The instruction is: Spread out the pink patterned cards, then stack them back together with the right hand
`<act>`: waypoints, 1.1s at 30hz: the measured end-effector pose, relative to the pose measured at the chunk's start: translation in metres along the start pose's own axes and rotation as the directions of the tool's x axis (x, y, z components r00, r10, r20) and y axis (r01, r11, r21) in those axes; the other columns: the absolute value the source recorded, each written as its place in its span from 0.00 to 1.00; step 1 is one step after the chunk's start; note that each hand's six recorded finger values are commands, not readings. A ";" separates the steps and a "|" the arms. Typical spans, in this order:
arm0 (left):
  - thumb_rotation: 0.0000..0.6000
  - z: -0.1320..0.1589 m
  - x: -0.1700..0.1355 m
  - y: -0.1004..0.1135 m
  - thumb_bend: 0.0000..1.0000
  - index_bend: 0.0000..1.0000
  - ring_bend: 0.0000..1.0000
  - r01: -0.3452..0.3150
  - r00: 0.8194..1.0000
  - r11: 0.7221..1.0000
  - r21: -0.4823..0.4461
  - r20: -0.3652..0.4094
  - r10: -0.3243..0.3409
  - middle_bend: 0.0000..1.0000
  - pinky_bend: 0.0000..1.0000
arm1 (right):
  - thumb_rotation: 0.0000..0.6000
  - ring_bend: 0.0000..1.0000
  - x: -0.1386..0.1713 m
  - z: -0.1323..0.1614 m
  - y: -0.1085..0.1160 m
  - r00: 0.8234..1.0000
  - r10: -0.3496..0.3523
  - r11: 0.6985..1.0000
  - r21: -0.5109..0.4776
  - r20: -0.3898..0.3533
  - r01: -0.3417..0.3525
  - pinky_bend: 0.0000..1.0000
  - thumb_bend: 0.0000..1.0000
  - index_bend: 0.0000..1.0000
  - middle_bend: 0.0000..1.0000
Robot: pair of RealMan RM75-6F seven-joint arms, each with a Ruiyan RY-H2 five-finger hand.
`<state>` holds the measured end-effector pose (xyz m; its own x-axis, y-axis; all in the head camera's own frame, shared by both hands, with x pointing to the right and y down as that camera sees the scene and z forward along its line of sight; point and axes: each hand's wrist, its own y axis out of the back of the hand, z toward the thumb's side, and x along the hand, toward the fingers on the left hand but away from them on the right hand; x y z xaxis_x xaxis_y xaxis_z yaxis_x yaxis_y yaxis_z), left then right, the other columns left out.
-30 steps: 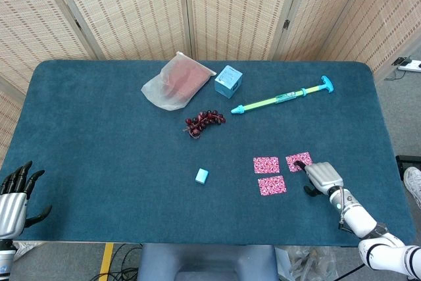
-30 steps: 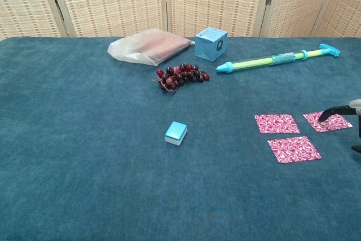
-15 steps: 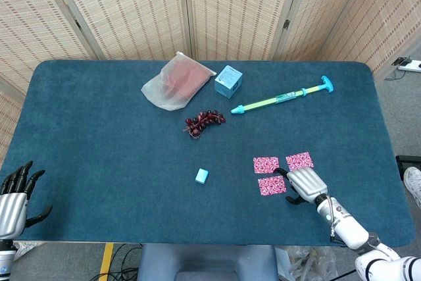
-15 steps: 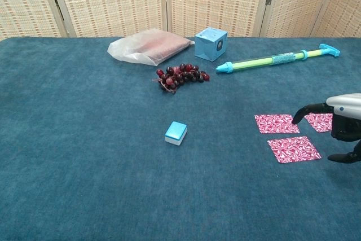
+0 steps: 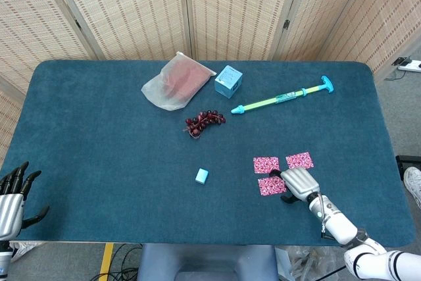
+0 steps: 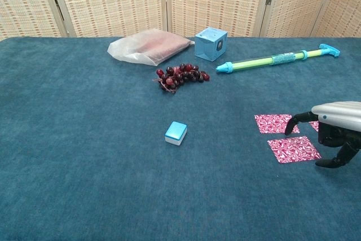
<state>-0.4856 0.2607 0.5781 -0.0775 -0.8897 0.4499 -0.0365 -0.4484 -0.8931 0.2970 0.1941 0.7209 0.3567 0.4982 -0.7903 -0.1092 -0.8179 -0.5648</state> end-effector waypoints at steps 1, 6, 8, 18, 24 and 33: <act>1.00 0.000 0.000 0.000 0.26 0.19 0.05 0.001 1.000 1.000 0.000 0.000 -0.001 0.04 0.13 | 1.00 1.00 0.000 0.000 0.000 1.000 0.001 1.000 0.001 0.000 -0.001 1.00 0.30 0.24 1.00; 1.00 0.000 0.000 -0.001 0.26 0.19 0.05 0.003 1.000 1.000 -0.002 -0.001 -0.003 0.04 0.13 | 1.00 1.00 -0.002 0.002 0.000 1.000 -0.002 1.000 0.002 -0.004 0.002 1.00 0.30 0.24 1.00; 1.00 -0.001 0.000 -0.001 0.26 0.19 0.05 0.002 1.000 1.000 -0.002 -0.001 -0.002 0.04 0.13 | 1.00 1.00 -0.003 0.001 0.003 1.000 -0.007 1.000 -0.001 0.000 0.007 1.00 0.30 0.24 1.00; 1.00 -0.001 0.000 -0.002 0.26 0.19 0.05 0.004 1.000 1.000 -0.002 -0.003 -0.004 0.04 0.13 | 1.00 1.00 -0.023 -0.004 0.026 0.998 -0.060 0.997 -0.038 0.028 0.061 1.00 0.31 0.24 1.00; 1.00 -0.003 -0.001 -0.003 0.26 0.19 0.05 0.005 1.000 1.000 -0.001 -0.008 -0.005 0.04 0.13 | 1.00 1.00 -0.040 -0.003 0.029 0.997 -0.063 0.997 -0.047 0.041 0.065 1.00 0.32 0.24 1.00; 1.00 -0.006 -0.002 -0.003 0.26 0.19 0.05 0.007 1.000 1.000 -0.001 -0.017 -0.007 0.04 0.13 | 1.00 1.00 -0.055 -0.004 0.029 0.996 -0.068 0.997 -0.043 0.059 0.071 1.00 0.33 0.25 1.00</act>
<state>-0.4911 0.2646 0.5800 -0.0945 -0.8850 0.4559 -0.0384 -0.4544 -0.8900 0.2777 0.1419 0.7490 0.3080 0.5688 -0.7626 -0.0433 -0.7924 -0.6085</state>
